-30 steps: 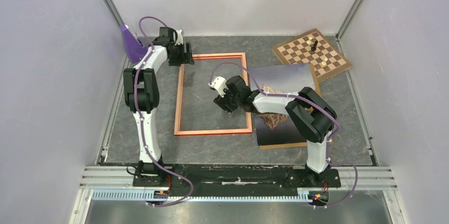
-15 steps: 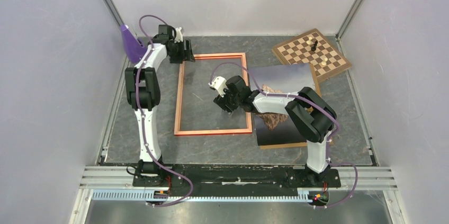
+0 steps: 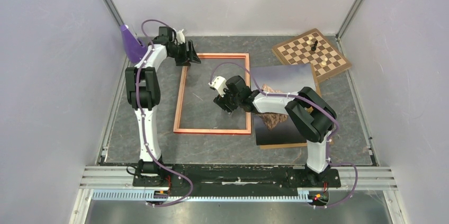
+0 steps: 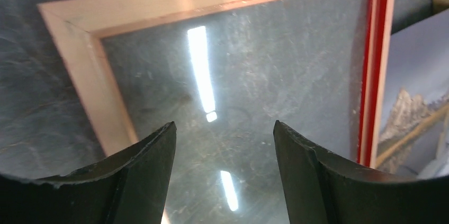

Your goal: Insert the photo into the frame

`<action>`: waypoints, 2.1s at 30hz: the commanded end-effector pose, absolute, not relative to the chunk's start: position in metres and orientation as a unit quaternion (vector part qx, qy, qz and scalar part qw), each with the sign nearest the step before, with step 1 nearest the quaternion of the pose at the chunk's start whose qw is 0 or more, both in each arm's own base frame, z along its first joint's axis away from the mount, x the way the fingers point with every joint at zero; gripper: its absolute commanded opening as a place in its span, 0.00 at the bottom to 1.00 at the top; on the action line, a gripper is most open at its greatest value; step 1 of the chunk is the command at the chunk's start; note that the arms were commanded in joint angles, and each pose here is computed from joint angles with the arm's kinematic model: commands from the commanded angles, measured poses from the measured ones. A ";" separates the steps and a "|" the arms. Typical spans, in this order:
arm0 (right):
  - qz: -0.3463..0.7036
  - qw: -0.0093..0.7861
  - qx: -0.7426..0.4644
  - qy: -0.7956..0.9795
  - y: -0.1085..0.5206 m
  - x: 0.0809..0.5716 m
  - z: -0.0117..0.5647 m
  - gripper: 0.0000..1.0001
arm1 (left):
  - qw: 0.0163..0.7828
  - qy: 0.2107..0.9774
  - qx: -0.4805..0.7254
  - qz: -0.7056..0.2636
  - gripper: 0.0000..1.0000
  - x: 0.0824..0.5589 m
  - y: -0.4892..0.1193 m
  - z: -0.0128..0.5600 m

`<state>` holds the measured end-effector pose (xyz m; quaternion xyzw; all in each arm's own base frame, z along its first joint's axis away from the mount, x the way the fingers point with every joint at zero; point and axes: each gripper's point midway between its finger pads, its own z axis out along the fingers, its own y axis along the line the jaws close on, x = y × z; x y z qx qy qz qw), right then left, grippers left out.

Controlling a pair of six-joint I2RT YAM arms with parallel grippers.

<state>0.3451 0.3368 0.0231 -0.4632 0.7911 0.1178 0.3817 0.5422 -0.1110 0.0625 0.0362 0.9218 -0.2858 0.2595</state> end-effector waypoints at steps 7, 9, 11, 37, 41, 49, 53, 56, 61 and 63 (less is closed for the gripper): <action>0.097 0.344 -0.471 0.806 0.324 0.336 0.001 0.66 | 0.244 0.909 0.019 -0.337 0.74 0.526 -0.119 0.076; 0.095 0.352 -0.470 0.804 0.324 0.339 0.008 0.67 | 0.254 0.911 0.017 -0.325 0.77 0.527 -0.112 0.079; 0.092 0.368 -0.469 0.798 0.326 0.345 0.021 0.69 | 0.265 0.912 0.024 -0.312 0.80 0.525 -0.108 0.087; 0.081 0.388 -0.489 0.778 0.310 0.340 0.042 0.95 | 0.213 0.959 0.096 -0.158 0.83 0.376 -0.056 0.068; 0.099 0.371 -0.490 0.782 0.315 0.334 0.026 0.94 | 0.200 0.961 0.093 -0.168 0.83 0.366 -0.059 0.059; 0.138 0.331 -0.488 0.796 0.331 0.324 -0.002 0.91 | 0.193 0.959 0.087 -0.187 0.83 0.358 -0.065 0.048; 0.165 0.313 -0.490 0.797 0.350 0.317 -0.011 0.90 | 0.186 0.957 0.086 -0.206 0.83 0.354 -0.072 0.044; 0.180 0.305 -0.492 0.795 0.364 0.315 -0.018 0.89 | 0.183 0.954 0.087 -0.221 0.83 0.350 -0.076 0.043; 0.211 0.280 -0.493 0.797 0.386 0.308 -0.027 0.87 | 0.182 0.953 0.087 -0.228 0.82 0.346 -0.079 0.040; 0.220 0.273 -0.496 0.795 0.396 0.306 -0.030 0.85 | 0.182 0.953 0.087 -0.226 0.81 0.345 -0.078 0.039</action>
